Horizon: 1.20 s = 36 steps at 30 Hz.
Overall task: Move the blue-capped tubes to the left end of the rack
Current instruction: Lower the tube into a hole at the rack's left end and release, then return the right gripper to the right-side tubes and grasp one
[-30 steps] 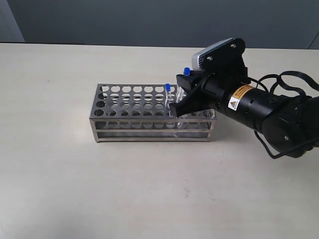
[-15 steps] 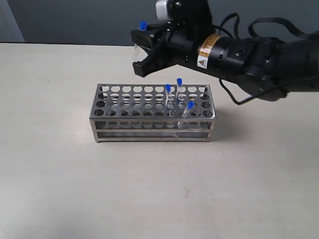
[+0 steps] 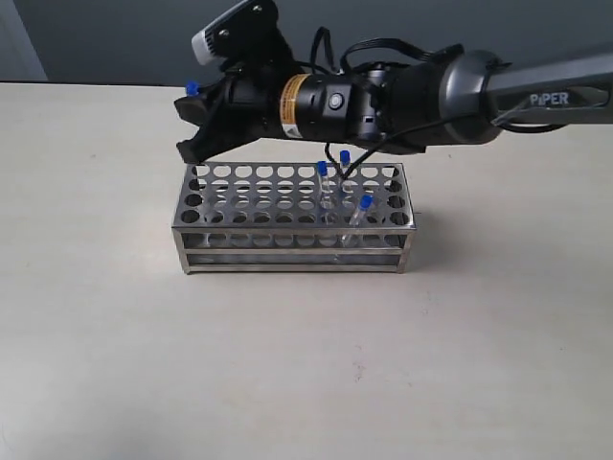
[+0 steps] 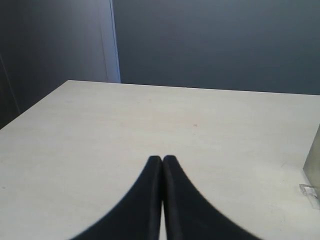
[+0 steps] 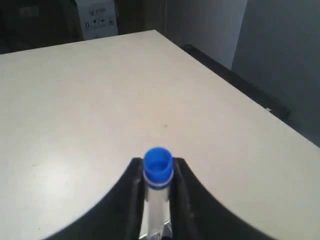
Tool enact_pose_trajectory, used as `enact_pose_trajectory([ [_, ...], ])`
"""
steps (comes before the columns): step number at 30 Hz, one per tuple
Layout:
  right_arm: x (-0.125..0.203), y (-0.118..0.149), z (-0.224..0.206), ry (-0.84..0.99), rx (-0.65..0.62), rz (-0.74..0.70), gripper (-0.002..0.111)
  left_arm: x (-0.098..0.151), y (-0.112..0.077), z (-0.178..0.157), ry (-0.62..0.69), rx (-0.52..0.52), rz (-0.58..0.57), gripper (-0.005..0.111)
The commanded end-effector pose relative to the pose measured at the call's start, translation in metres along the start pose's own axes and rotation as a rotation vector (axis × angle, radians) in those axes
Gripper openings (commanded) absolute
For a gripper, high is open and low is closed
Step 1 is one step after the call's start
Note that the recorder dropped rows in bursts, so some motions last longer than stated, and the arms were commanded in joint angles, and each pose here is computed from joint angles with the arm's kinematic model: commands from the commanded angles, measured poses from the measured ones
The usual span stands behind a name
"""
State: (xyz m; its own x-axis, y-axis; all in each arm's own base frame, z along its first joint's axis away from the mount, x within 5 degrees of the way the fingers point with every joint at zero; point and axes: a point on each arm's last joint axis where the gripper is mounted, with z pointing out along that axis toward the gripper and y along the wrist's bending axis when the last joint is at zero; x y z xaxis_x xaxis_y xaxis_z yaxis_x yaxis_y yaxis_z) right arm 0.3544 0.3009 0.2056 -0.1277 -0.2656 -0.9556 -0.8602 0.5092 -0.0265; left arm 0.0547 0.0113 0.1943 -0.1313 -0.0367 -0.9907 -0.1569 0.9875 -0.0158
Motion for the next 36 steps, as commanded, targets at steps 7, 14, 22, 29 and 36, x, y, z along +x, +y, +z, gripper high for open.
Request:
enact_pose_trajectory([
  [7, 0.019, 0.001, 0.015, 0.095, 0.039, -0.003, 0.0, 0.001, -0.001, 0.0, -0.004, 0.01, -0.006, 0.0],
  [14, 0.041, 0.002, 0.025, 0.126, 0.013, 0.036, 0.006, 0.001, -0.001, 0.0, -0.004, 0.01, -0.006, 0.0],
  [22, 0.039, 0.005, 0.026, 0.106, -0.011, 0.038, 0.036, 0.001, -0.001, 0.0, -0.004, 0.009, -0.004, 0.0],
  [29, -0.002, -0.013, -0.006, 0.173, 0.196, -0.05, 0.036, 0.001, -0.001, 0.0, -0.004, 0.009, -0.004, 0.0],
  [36, -0.018, -0.011, -0.092, 0.176, 0.287, -0.007, 0.033, 0.001, -0.001, 0.0, -0.004, 0.009, -0.004, 0.0],
])
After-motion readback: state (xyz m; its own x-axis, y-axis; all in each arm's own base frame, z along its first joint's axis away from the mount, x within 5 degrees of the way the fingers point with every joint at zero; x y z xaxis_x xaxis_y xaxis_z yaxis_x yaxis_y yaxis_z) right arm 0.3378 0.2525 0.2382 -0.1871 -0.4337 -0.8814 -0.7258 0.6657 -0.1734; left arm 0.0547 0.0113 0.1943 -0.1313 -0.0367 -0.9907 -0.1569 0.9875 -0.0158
